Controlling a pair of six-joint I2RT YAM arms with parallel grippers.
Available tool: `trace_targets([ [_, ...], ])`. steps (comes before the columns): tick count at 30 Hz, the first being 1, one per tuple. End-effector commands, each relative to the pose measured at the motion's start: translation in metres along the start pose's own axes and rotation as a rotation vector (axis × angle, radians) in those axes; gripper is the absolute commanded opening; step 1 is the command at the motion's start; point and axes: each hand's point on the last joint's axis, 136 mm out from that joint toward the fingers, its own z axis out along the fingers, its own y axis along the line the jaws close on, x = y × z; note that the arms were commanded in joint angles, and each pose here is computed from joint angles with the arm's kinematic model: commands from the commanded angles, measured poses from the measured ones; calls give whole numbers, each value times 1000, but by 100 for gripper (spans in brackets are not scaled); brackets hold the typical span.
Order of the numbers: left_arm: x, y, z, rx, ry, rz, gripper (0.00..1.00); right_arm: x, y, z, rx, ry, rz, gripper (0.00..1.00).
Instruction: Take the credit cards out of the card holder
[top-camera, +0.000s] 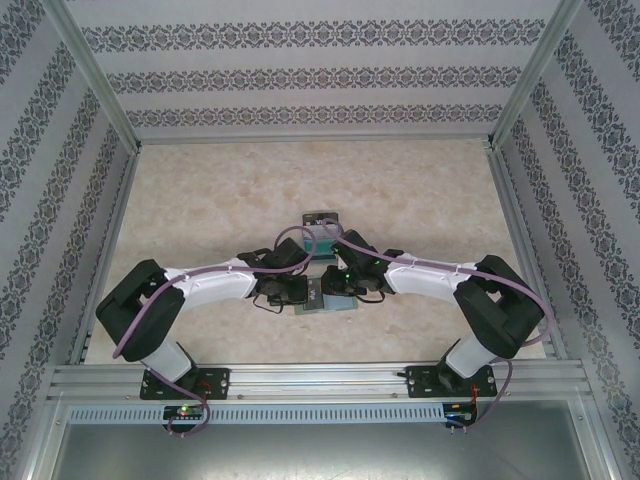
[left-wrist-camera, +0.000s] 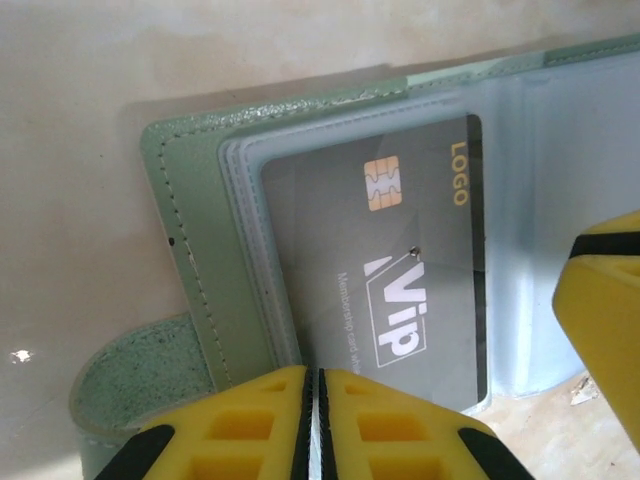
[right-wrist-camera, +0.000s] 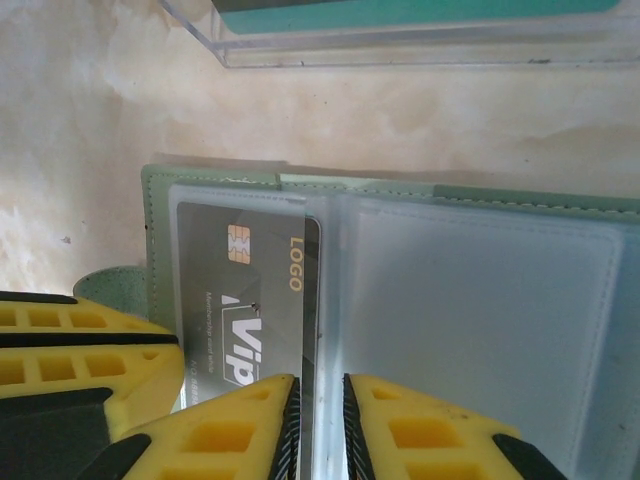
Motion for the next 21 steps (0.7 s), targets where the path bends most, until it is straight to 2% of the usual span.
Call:
trace_targets([
  [1, -1, 1, 6, 11, 7, -20, 11, -3, 11, 1, -24, -2, -1, 21],
  [12, -1, -5, 6, 35, 12, -18, 11, 1, 7, 6, -14, 16, 10, 24],
  [21, 0, -3, 8, 29, 19, -23, 11, 5, 5, 12, -29, 39, 29, 18],
])
